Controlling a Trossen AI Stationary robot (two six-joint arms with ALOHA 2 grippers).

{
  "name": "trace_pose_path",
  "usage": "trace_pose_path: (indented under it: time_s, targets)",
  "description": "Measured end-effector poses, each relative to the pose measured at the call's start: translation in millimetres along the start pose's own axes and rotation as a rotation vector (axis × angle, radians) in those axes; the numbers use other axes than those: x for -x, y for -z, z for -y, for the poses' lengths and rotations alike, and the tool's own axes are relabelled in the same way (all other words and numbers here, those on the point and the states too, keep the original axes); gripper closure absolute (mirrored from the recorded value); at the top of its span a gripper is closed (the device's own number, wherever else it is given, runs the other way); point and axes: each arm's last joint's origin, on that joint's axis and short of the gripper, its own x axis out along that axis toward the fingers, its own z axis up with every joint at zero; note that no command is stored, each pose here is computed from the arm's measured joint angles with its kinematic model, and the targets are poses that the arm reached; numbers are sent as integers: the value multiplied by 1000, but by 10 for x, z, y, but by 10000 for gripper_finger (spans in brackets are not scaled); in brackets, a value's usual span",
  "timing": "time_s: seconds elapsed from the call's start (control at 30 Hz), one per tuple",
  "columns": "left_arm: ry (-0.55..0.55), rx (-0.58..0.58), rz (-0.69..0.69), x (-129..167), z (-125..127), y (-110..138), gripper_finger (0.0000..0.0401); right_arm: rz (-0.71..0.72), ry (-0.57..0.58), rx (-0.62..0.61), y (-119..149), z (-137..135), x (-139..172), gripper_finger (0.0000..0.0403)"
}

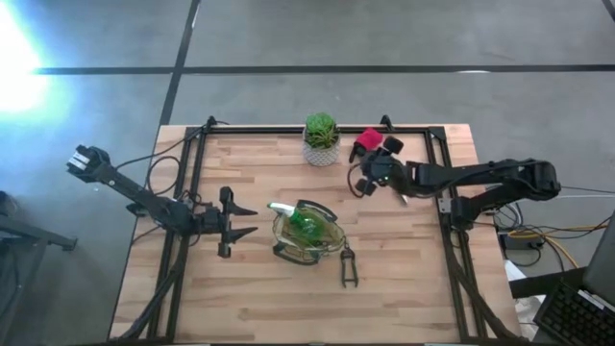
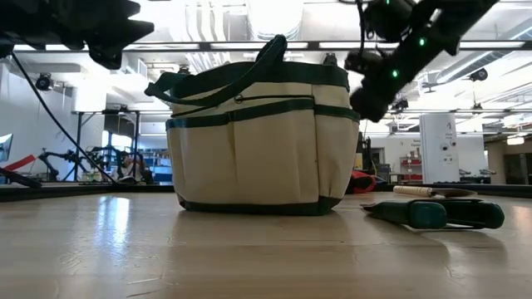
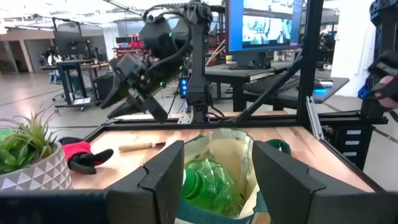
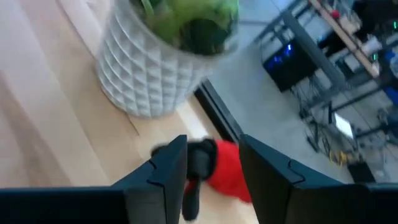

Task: Pick & Place Garden tools in Gardening bag
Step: Put the red and black gloves into the white gardening bag

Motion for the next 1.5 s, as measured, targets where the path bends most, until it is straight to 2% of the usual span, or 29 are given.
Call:
trace_pose_path:
  time_s: [0.13, 0.4, 0.73, 0.93, 1.0, 1.23, 1.4, 1.5]
  targets:
    - [0, -34, 1, 0, 0, -1, 208, -44, 10, -43, 169, 46, -103, 273]
    - [-2, -74, 0, -1, -2, -1, 208, -29, -5, -138, 352, 106, -273, 266]
    - [-45, -101, -10, -2, -15, 8, 208, -130, -45, -36, 459, -189, -756, 252]
    - [-45, -100, -16, -5, -12, 16, 208, -195, 69, 47, 447, -275, -986, 254]
    - [-44, -102, -19, -5, -12, 20, 208, -198, 111, 62, 411, -274, -1013, 252]
    - [-44, -104, -24, -5, -12, 24, 208, -208, 143, 49, 394, -168, -1067, 246]
    - [-44, -104, -24, -5, -12, 25, 208, -222, 87, 11, 449, -93, -1141, 254]
    - [-44, -104, -24, -5, -12, 25, 208, -234, 90, -13, 478, -43, -1178, 261]
